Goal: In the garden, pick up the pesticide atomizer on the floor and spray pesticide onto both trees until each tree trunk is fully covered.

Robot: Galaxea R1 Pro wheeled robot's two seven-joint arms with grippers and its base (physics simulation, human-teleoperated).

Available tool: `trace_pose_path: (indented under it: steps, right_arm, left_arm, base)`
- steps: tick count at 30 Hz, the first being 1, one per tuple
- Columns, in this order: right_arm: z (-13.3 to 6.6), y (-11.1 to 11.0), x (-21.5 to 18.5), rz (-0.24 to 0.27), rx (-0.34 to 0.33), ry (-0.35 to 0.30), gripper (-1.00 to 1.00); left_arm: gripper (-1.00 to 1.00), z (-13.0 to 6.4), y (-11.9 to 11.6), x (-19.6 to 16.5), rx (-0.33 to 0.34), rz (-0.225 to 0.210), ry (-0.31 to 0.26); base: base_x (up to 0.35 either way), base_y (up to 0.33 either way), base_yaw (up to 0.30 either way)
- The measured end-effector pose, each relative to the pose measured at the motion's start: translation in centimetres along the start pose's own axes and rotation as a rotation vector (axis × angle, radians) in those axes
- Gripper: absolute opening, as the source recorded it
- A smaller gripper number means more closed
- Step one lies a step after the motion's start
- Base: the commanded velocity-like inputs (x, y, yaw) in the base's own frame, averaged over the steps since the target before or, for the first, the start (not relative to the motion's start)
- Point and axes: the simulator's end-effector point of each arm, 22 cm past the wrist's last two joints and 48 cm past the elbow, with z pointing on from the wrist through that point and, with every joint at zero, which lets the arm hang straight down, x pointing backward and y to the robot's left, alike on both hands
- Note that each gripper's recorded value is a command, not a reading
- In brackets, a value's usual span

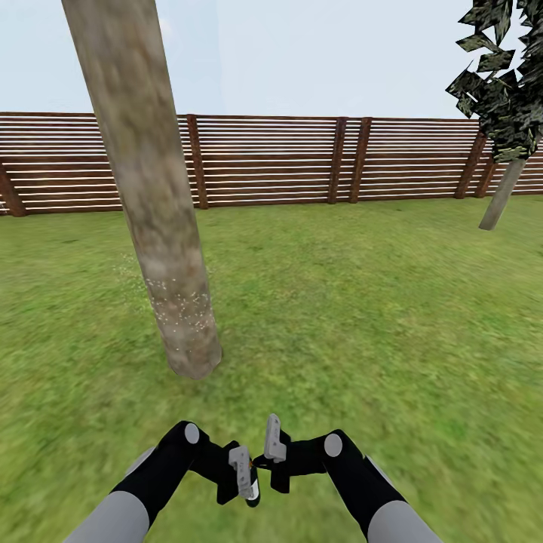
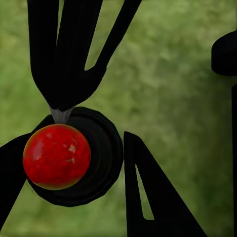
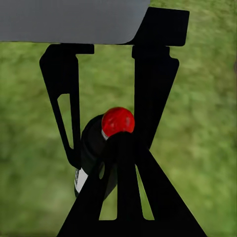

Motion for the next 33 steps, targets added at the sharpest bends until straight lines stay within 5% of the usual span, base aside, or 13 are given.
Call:
trace_pose_path:
  steps: [7, 11, 14, 17, 18, 21, 23, 25, 26, 28, 30, 33]
  right_arm:
    - [0.0, 0.0, 0.0, 0.001, -0.001, 0.0, -1.0]
    - [0.0, 0.1, 0.1, 0.001, -0.001, 0.001, -1.0]
    - [-0.1, 0.0, 0.2, 0.001, 0.0, 0.002, -1.0]
    - [-0.1, 0.0, 0.3, 0.002, -0.001, 0.005, -1.0]
    - [-0.1, 0.0, 0.4, 0.002, -0.001, 0.006, 1.0]
    - [-0.6, -0.2, 0.9, 0.01, 0.005, 0.01, 1.0]
    - [-1.2, -0.9, 1.8, 0.018, 0.029, 0.019, 1.0]
    - [-4.4, -5.0, 4.5, 0.116, 0.192, 0.015, 1.0]
    - [-7.6, -8.8, 7.5, 0.233, 0.381, 0.007, 1.0]
    - [-13.1, -12.6, 13.4, 0.414, 0.661, 0.024, 1.0]
    - [-18.5, -13.5, 20.8, 0.6, 0.957, 0.099, 1.0]
    - [-21.2, -10.2, 26.3, 0.685, 1.184, 0.194, 1.0]
  left_arm:
    - [-1.0, -0.3, 0.0, 1.5, 0.0, -0.014, 0.021]
    - [-1.0, -2.0, 0.8, 5.3, -0.021, -0.036, 0.076]
    - [-1.0, -5.1, 1.7, 11.1, -0.053, -0.074, 0.155]
    - [-1.0, -10.5, 2.1, 19.4, -0.091, -0.132, 0.273]
    - [-1.0, -12.6, 1.8, 22.7, -0.094, -0.152, 0.321]
    - [-1.0, -14.8, 0.1, 27.5, -0.081, -0.21, 0.377]
    - [-1.0, -16.3, 2.0, 28.1, -0.183, -0.271, 0.335]
    - [-1.0, -17.7, 4.6, 28.8, -0.33, -0.36, 0.271]
    - [-1.0, -18.1, 5.8, 29.2, -0.428, -0.461, 0.195]
    - [-1.0, -18.2, 6.6, 30.3, -0.548, -0.611, 0.095]
    - [-1.0, -18.5, 7.2, 32.5, -0.73, -0.77, -0.013]
    - [-1.0, -18.9, 5.7, 36.2, -0.979, -0.906, -0.074]
  base:
    - [0.0, 0.0, 0.0]
    - [0.0, 0.0, 0.0]
    - [0.0, 0.0, 0.0]
    - [0.0, 0.0, 0.0]
    - [0.0, 0.0, 0.0]
    - [0.0, 0.0, 0.0]
    - [0.0, 0.0, 0.0]
    - [0.0, 0.0, 0.0]
    - [0.0, 0.0, 0.0]
    - [0.0, 0.0, 0.0]
    - [0.0, 0.0, 0.0]
    - [0.0, 0.0, 0.0]
